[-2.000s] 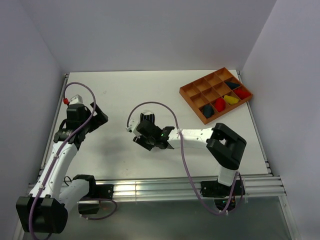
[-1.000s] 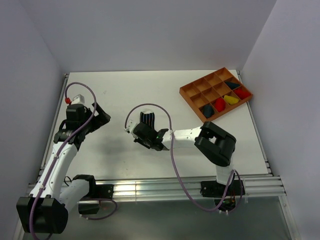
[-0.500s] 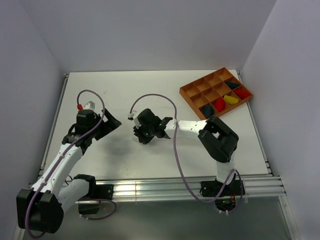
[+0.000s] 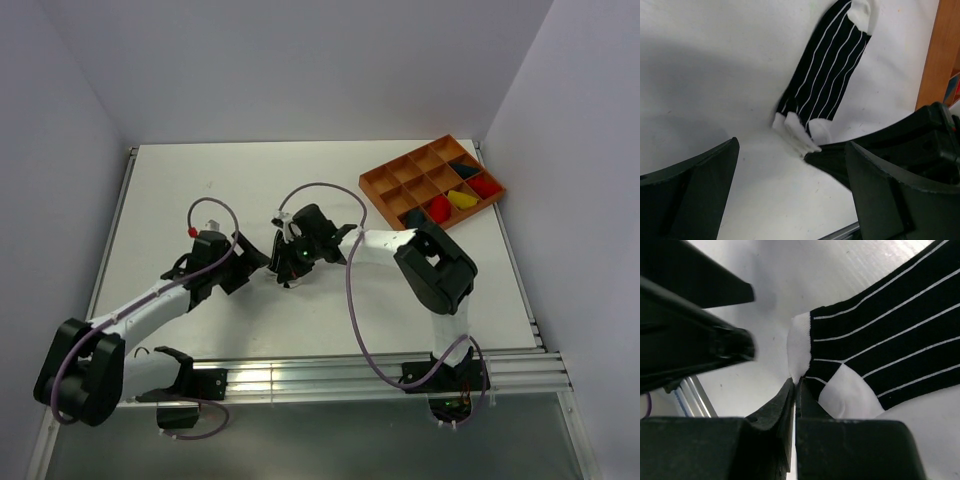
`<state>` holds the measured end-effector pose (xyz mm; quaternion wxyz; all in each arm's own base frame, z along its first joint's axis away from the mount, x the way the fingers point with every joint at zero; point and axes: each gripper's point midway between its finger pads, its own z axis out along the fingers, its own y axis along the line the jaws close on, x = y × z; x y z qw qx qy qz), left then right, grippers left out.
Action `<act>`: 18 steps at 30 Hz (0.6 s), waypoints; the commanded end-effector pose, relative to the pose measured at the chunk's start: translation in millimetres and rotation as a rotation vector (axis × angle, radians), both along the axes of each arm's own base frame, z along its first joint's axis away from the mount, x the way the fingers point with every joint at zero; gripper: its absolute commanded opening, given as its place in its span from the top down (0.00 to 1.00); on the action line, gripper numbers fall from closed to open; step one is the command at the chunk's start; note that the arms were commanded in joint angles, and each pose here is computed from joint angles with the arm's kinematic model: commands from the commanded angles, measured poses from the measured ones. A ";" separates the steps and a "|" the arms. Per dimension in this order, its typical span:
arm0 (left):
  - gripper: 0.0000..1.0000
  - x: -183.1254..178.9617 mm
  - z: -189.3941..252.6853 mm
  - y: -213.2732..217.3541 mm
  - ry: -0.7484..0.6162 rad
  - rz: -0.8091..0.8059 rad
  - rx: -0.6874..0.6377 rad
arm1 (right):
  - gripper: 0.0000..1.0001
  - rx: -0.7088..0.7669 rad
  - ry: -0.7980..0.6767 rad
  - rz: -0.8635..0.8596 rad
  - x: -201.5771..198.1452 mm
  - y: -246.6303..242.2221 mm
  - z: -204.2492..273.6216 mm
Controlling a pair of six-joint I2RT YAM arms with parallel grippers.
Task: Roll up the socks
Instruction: Roll the sock at the center of the board.
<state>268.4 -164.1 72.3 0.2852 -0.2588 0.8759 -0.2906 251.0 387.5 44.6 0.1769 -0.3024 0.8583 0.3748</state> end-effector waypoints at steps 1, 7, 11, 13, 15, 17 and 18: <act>0.09 24.3 16.1 -14.2 -0.064 0.074 -0.074 | 1.00 0.052 0.035 0.007 -2.4 6.9 -0.2; 0.13 25.5 -10.8 -25.4 0.017 0.077 -0.062 | 1.00 0.073 0.050 -0.006 -0.7 6.2 -1.9; 0.18 22.0 -24.3 -29.1 0.063 0.082 -0.056 | 1.00 0.089 0.052 -0.019 2.0 4.1 -0.4; 0.23 21.5 -26.6 -29.1 0.063 0.093 -0.060 | 1.00 0.092 0.055 -0.017 1.9 3.2 -0.9; 0.26 20.3 -29.0 -29.1 0.070 0.096 -0.054 | 1.00 0.092 0.055 -0.019 2.7 3.0 -1.1; 0.32 20.2 -29.3 -29.1 0.076 0.094 -0.048 | 1.00 0.094 0.054 -0.021 3.4 2.7 -1.3; 0.33 18.7 -30.6 -29.2 0.084 0.094 -0.047 | 1.00 0.093 0.052 -0.023 3.8 2.6 -2.3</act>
